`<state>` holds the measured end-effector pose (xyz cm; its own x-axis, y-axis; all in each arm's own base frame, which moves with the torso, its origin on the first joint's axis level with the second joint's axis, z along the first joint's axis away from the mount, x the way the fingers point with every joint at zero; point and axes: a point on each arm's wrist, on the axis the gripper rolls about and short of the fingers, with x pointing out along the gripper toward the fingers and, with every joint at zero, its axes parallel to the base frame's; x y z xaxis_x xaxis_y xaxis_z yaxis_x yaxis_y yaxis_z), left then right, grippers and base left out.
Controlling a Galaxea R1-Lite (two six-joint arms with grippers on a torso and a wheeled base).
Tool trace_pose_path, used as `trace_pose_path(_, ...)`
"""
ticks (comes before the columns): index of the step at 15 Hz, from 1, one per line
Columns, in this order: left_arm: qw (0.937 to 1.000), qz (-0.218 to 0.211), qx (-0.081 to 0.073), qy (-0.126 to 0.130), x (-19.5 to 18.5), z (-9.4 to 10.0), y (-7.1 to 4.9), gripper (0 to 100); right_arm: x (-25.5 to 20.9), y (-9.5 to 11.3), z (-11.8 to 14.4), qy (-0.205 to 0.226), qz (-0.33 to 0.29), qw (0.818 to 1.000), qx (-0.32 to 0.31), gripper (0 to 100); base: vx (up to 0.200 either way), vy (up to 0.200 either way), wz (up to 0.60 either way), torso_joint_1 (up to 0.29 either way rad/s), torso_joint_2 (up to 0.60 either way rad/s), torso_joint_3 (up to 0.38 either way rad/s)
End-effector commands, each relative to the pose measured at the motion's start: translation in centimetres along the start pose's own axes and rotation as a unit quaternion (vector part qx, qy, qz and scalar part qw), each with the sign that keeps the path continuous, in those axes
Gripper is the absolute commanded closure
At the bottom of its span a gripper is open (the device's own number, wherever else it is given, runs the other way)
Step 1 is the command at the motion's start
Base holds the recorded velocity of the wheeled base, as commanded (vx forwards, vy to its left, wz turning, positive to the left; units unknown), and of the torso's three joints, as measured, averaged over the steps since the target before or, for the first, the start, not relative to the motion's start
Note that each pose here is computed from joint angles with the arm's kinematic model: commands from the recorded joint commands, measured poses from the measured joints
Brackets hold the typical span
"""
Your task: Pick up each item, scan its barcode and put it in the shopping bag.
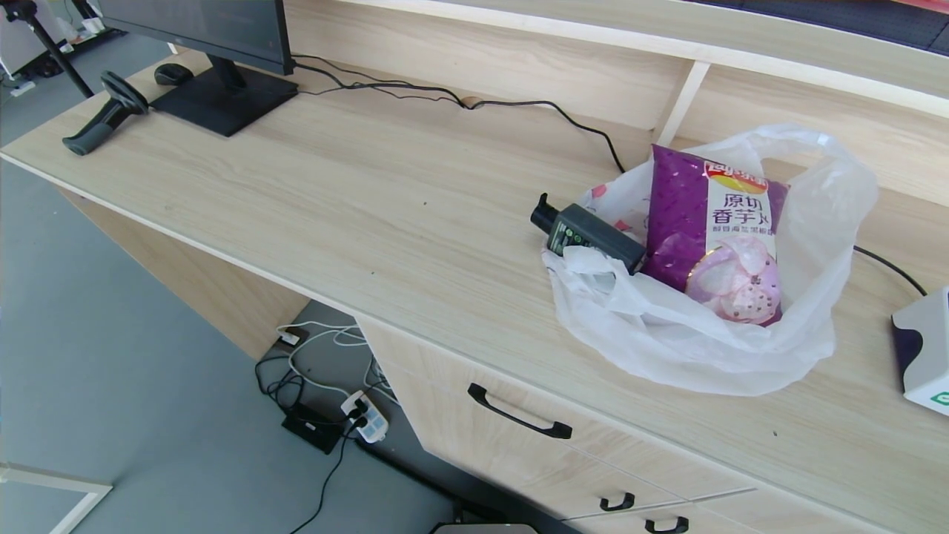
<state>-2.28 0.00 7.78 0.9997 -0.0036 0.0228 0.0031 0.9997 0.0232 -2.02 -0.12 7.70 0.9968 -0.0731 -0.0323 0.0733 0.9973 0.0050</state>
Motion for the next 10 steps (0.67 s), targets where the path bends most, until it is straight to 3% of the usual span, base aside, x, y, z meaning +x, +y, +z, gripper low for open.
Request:
trace_pose_path(1,1.0000,0.000,0.000,0.001,0.01,0.01,0.00,0,-0.26,-0.05,-0.08,-0.018,0.006,1.000,0.007,0,0.000,0.000,0.00,0.000,0.00,0.000)
trace_pose_path(10,1.0000,0.000,0.000,0.001,0.01,0.01,0.00,0,-0.26,-0.05,-0.10,-0.017,0.006,1.000,-0.019,0,0.000,0.000,0.00,0.000,0.00,0.000)
